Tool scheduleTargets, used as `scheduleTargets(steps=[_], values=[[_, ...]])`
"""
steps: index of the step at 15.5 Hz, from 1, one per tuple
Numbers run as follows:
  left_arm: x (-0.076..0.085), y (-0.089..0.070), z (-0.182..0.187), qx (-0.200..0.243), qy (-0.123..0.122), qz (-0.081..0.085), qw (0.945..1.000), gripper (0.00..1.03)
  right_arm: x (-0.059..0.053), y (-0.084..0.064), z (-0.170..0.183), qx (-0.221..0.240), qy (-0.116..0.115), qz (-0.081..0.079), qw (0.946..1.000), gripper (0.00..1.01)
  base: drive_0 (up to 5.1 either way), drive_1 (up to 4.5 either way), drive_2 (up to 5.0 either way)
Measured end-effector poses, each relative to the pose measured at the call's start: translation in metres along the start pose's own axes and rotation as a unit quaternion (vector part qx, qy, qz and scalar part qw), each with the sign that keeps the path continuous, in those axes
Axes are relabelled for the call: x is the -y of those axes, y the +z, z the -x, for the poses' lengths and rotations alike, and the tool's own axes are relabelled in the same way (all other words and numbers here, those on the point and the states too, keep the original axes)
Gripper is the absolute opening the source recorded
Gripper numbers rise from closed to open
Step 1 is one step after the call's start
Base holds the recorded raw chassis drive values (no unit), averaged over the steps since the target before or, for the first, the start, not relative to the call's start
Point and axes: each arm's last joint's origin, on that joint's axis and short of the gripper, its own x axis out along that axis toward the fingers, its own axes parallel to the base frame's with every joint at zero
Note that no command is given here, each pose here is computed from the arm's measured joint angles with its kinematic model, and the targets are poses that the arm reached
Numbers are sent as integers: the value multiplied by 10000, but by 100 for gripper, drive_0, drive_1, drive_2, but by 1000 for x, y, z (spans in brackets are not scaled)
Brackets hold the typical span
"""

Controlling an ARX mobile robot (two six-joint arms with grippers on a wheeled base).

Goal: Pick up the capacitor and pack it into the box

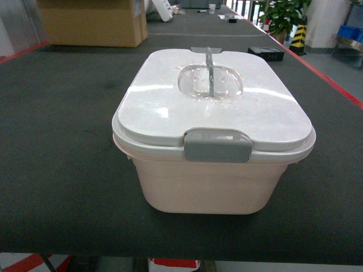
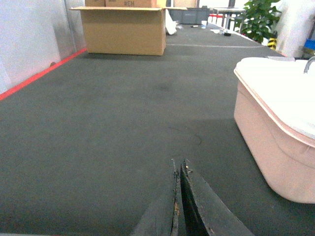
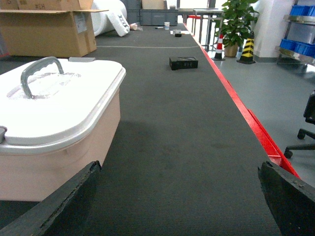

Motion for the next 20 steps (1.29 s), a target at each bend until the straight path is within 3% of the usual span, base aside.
scheduleTargets(steps=[2, 9, 20], values=[[0, 0, 0, 19, 2, 2, 10000, 4, 0, 0, 0, 4, 0, 0, 10000, 98, 0, 0, 0], [0, 1, 0, 29, 2, 2, 10000, 97, 0, 0, 0, 4, 0, 0, 10000, 98, 0, 0, 0], [0, 1, 0, 29, 2, 2, 10000, 98, 0, 0, 0, 4, 0, 0, 10000, 98, 0, 0, 0]])
